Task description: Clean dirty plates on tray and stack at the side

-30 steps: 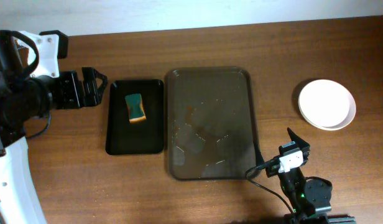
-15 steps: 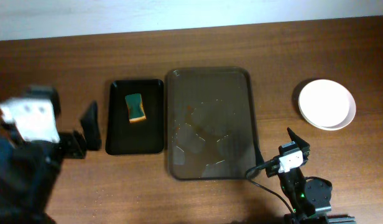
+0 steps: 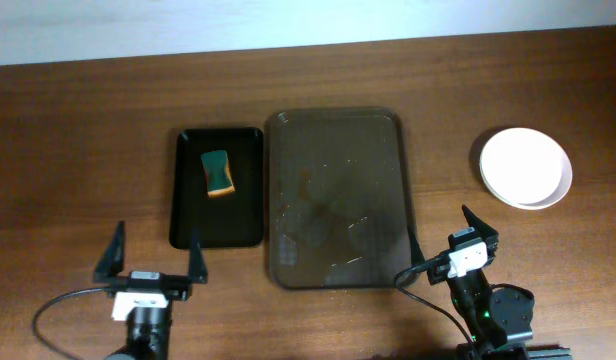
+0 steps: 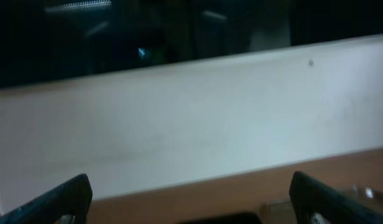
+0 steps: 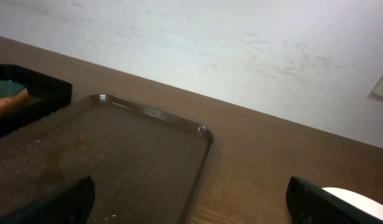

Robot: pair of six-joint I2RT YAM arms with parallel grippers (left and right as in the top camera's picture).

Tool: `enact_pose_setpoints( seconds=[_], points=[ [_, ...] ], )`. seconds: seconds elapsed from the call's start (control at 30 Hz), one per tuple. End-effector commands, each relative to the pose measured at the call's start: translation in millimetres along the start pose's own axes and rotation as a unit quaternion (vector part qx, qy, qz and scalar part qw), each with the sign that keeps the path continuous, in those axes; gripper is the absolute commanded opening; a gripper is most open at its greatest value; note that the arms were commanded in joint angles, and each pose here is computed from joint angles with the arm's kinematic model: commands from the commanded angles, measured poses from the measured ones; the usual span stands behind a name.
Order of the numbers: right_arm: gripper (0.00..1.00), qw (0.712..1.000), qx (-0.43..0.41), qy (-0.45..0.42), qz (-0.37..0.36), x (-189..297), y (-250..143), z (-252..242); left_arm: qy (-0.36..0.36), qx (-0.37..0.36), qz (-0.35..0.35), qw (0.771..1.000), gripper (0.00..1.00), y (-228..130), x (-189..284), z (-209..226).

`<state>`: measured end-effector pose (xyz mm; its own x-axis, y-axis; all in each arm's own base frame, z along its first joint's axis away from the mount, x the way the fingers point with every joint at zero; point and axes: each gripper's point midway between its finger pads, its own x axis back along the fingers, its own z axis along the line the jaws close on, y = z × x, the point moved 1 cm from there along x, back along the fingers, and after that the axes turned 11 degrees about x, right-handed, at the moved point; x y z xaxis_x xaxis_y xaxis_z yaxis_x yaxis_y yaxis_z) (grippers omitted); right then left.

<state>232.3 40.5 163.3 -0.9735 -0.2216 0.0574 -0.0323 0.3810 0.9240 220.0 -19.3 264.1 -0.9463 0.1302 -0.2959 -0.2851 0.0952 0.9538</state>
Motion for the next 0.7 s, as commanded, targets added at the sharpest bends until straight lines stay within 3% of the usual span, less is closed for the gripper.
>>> enact_pose_setpoints(
  seconds=[0.0, 0.13, 0.27, 0.67],
  points=[
    [0.98, 1.0, -0.002, 0.004, 0.001, 0, -2, 2, -0.006, 0.003, 0.042, 0.999, 1.0, -39, 2, -1],
    [0.98, 1.0, -0.002, 0.004, 0.001, 0, -2, 2, 0.008, 0.008, 0.09, 0.996, 1.0, -61, 5, 4],
    [0.98, 1.0, -0.002, 0.004, 0.001, 0, -2, 2, 0.02, 0.02, 0.183, 0.983, 1.0, -104, 17, 8],
    [0.98, 1.0, -0.002, 0.004, 0.001, 0, -2, 2, 0.02, 0.021, 0.185, 0.982, 1.0, -105, 17, 8]
  ],
)
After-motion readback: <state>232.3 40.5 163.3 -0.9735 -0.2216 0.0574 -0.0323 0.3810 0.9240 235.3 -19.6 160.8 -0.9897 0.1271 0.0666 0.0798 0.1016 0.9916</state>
